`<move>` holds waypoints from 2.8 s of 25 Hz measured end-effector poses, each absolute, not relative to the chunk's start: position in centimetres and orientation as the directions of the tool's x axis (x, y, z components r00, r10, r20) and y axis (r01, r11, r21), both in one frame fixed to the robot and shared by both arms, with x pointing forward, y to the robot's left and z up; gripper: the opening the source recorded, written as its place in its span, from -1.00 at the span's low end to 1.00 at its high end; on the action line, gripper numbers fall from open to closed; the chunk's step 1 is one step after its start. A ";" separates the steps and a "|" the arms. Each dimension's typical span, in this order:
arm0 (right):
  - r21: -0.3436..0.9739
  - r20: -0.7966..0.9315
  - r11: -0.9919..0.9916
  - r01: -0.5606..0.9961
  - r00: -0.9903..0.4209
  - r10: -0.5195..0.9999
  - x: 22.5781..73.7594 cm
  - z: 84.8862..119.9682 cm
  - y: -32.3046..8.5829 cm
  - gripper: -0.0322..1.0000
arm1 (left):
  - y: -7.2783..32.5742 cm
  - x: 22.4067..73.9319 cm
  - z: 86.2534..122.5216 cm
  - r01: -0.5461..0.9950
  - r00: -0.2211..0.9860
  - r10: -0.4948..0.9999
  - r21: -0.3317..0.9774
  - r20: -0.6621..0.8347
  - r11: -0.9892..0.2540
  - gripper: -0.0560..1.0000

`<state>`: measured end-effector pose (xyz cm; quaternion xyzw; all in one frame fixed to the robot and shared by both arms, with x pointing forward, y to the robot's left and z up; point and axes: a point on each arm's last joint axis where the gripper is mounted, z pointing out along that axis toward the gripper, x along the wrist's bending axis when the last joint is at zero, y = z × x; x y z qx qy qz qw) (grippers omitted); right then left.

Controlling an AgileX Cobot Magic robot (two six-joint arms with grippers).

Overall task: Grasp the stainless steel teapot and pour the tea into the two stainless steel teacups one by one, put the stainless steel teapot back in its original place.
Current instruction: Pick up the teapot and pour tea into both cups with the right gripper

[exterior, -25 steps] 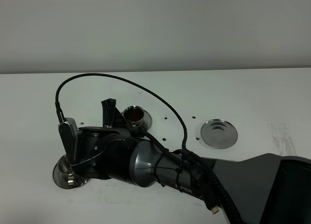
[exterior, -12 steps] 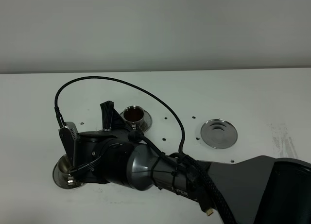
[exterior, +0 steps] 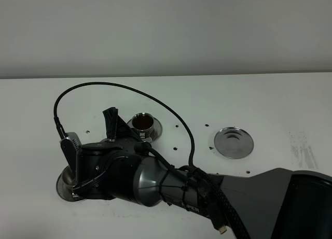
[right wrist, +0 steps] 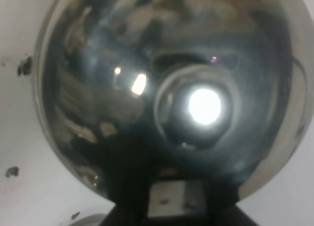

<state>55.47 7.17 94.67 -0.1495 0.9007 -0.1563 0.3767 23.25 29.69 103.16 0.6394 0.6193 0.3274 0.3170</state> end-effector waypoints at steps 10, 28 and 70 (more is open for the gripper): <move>-0.423 -0.635 0.890 -0.167 -0.646 -0.423 55.5 94.9 7.3 -0.60 | 29.7 23.3 103.2 0.584 0.018 1.000 0.811 0.025 -0.031 -0.31; -0.458 -0.640 0.868 -0.194 -0.606 -0.473 55.8 95.1 7.4 -0.60 | 29.7 23.3 103.2 0.584 0.017 1.000 0.811 0.024 -0.030 -0.31; -0.529 -0.630 0.821 -0.217 -0.548 -0.551 56.1 95.6 7.4 -0.60 | 29.7 23.3 103.2 0.584 0.019 0.999 0.811 0.026 -0.032 -0.31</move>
